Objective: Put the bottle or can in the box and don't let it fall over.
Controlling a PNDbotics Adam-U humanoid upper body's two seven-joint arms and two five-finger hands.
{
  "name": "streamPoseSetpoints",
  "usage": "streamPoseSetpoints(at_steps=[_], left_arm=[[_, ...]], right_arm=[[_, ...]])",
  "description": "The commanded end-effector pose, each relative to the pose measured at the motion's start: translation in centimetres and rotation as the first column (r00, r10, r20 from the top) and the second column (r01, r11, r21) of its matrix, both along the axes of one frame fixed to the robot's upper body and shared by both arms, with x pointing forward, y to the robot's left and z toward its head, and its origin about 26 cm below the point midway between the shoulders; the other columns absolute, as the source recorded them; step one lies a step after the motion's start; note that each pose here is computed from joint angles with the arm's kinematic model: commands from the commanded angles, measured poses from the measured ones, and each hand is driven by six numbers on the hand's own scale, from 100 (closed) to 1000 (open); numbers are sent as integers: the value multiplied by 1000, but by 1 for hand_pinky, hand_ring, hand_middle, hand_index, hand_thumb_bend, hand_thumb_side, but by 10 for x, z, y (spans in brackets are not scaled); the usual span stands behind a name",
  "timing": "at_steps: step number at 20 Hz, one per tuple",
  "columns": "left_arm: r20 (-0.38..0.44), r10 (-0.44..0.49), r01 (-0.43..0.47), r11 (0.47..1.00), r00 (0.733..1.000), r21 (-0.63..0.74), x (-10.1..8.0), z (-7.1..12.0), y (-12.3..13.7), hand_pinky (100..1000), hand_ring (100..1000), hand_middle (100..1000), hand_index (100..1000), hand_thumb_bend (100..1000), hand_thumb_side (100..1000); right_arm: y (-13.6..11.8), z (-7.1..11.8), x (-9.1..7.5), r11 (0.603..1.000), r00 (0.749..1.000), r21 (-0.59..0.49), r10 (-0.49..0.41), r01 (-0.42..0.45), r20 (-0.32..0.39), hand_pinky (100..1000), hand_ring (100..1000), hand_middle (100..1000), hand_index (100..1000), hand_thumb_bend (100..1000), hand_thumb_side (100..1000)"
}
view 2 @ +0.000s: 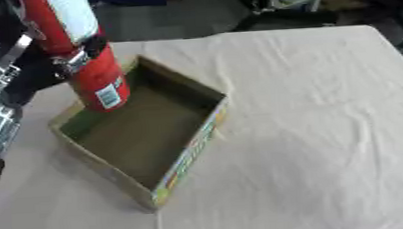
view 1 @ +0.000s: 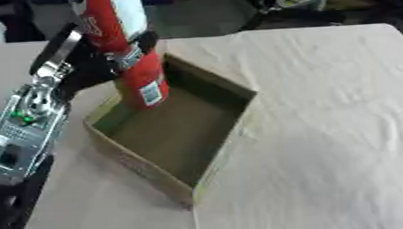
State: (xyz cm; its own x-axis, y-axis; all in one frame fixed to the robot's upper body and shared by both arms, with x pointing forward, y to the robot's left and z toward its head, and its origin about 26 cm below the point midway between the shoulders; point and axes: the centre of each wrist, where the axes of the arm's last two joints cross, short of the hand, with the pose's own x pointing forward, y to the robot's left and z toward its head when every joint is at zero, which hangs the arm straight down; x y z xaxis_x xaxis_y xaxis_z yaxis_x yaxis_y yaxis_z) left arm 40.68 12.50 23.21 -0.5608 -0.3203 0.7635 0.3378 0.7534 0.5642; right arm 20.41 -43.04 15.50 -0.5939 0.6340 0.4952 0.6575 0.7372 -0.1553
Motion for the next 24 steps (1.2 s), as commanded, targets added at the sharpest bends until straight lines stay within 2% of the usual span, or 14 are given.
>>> streamPoseSetpoints(at_steps=[1, 2, 3, 4, 5, 8, 9, 10, 12, 14, 18, 19, 23, 24], left_arm=[[46, 1, -2, 1000, 999, 22, 5, -3, -3, 960, 937, 627, 388, 100, 554], [49, 2, -3, 1000, 999, 29, 6, -6, -3, 963, 947, 643, 403, 100, 512], [51, 3, -4, 999, 999, 34, 8, -9, -4, 981, 997, 711, 470, 100, 381], [54, 5, -7, 999, 999, 40, 9, -11, -3, 992, 1000, 734, 494, 100, 356], [59, 4, -7, 999, 998, 47, 10, -13, -4, 1000, 1000, 799, 572, 100, 347], [79, -15, 8, 996, 997, 85, 10, -15, -4, 1000, 1000, 883, 673, 100, 442], [86, -22, 13, 995, 996, 102, 10, -15, -4, 1000, 1000, 943, 738, 100, 505], [93, -27, 16, 993, 995, 119, 10, -15, -4, 1000, 1000, 1000, 802, 163, 572], [106, -39, 22, 987, 994, 160, 10, -15, -2, 1000, 1000, 1000, 902, 317, 706], [113, -46, 23, 980, 993, 198, 10, -15, 0, 1000, 1000, 1000, 922, 405, 790], [133, -32, -6, 961, 991, 277, 11, -15, 3, 1000, 1000, 1000, 927, 470, 803], [132, -29, -10, 958, 991, 287, 11, -15, 3, 1000, 1000, 1000, 931, 478, 799], [123, -30, -13, 941, 992, 338, 12, -18, 4, 1000, 1000, 1000, 953, 626, 734], [120, -34, -12, 933, 992, 359, 12, -19, 4, 1000, 1000, 1000, 948, 619, 706]], right_arm=[[0, 10, -1, 1000, 999, -20, 9, -8, 32, 924, 831, 884, 843, 100, 573], [0, 9, -1, 1000, 999, -17, 7, -7, 31, 924, 831, 884, 843, 100, 573], [0, 9, -1, 1000, 999, -15, 6, -6, 32, 924, 830, 884, 843, 100, 574], [0, 9, -1, 1000, 999, -13, 5, -5, 32, 924, 830, 884, 843, 100, 574], [0, 9, -1, 1000, 999, -12, 5, -5, 33, 924, 829, 883, 843, 100, 575], [0, 9, -1, 1000, 999, -7, 4, -4, 36, 924, 828, 883, 843, 100, 576], [0, 9, -1, 1000, 999, -5, 5, -4, 37, 924, 828, 884, 843, 100, 578], [0, 9, -1, 1000, 999, -2, 5, -5, 39, 924, 828, 883, 843, 100, 578], [0, 9, -1, 1000, 999, 0, 8, -8, 40, 925, 827, 883, 843, 100, 580], [-1, 9, -1, 1000, 999, 3, 10, -11, 42, 924, 826, 880, 842, 100, 582], [-1, 10, -1, 1000, 999, 9, 17, -18, 49, 924, 823, 876, 840, 100, 586], [-1, 10, -1, 1000, 999, 11, 19, -19, 51, 924, 823, 876, 840, 100, 588], [-2, 11, -2, 1000, 998, 19, 22, -23, 55, 924, 821, 874, 839, 100, 591], [-2, 11, -2, 999, 998, 23, 23, -25, 56, 924, 820, 874, 839, 100, 593]])
